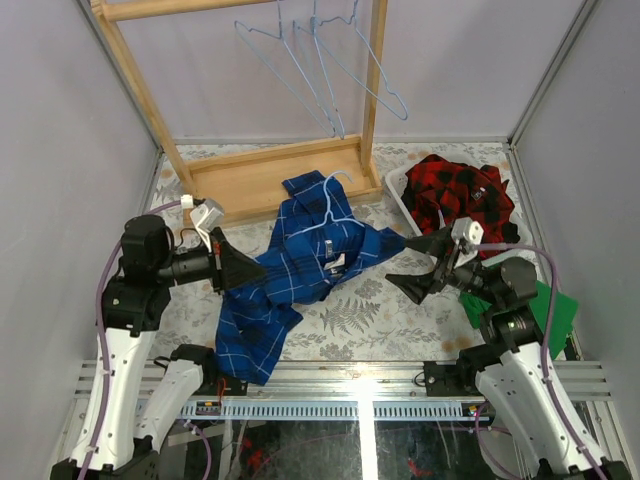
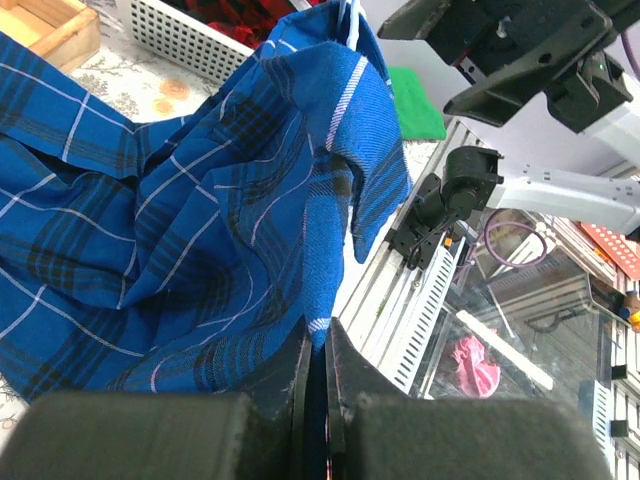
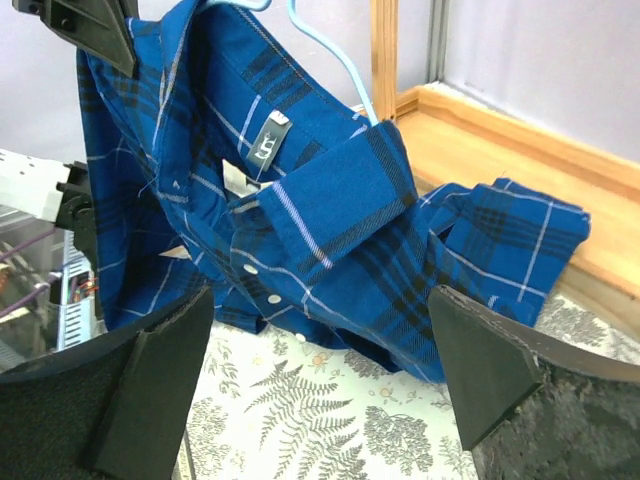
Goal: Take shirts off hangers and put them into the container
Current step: Pick up the hanger from the clothesline.
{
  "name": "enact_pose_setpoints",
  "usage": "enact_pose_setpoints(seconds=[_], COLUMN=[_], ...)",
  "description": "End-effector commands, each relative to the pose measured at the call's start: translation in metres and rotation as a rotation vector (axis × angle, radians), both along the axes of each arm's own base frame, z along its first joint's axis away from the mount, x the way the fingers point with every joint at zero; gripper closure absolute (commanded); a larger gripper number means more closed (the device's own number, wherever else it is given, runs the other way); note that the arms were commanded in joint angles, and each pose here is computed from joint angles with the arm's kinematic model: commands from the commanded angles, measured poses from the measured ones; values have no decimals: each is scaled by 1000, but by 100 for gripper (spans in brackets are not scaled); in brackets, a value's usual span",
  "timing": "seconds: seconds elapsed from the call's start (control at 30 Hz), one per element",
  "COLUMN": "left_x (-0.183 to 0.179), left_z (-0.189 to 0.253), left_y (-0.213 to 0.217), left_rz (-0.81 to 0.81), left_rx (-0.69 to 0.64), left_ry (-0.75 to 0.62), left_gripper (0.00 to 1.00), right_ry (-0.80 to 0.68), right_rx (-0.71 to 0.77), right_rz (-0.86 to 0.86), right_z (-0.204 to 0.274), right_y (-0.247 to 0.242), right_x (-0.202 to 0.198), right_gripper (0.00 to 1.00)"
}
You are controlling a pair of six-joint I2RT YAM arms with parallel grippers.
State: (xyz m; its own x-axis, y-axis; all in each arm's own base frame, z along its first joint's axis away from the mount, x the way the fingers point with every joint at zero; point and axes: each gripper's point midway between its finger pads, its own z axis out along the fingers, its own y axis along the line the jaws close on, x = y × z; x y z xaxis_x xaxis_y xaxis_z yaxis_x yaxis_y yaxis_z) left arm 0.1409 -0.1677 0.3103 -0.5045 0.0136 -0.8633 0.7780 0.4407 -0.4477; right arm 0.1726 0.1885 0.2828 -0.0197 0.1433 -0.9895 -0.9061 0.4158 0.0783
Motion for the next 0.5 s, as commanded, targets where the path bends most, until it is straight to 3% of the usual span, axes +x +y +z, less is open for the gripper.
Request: enact_pose_setpoints(seconds=[0.0, 0.3, 0.47], left_x=[-15, -4, -11], left_z=[3, -41, -28], left_y=[-12, -46, -73], left_rz=[-170, -187, -221], left_rx=[-66, 43, 18], left_ry=[-6, 97, 22], left_gripper=[100, 100, 100], right_ry=[62, 133, 233], right_rx=[-12, -14, -40], right_rz=[74, 57, 268], right_z=[11, -10, -28], right_y=[9, 11, 24], right_x=[1, 17, -5], right_gripper=[6, 7, 7])
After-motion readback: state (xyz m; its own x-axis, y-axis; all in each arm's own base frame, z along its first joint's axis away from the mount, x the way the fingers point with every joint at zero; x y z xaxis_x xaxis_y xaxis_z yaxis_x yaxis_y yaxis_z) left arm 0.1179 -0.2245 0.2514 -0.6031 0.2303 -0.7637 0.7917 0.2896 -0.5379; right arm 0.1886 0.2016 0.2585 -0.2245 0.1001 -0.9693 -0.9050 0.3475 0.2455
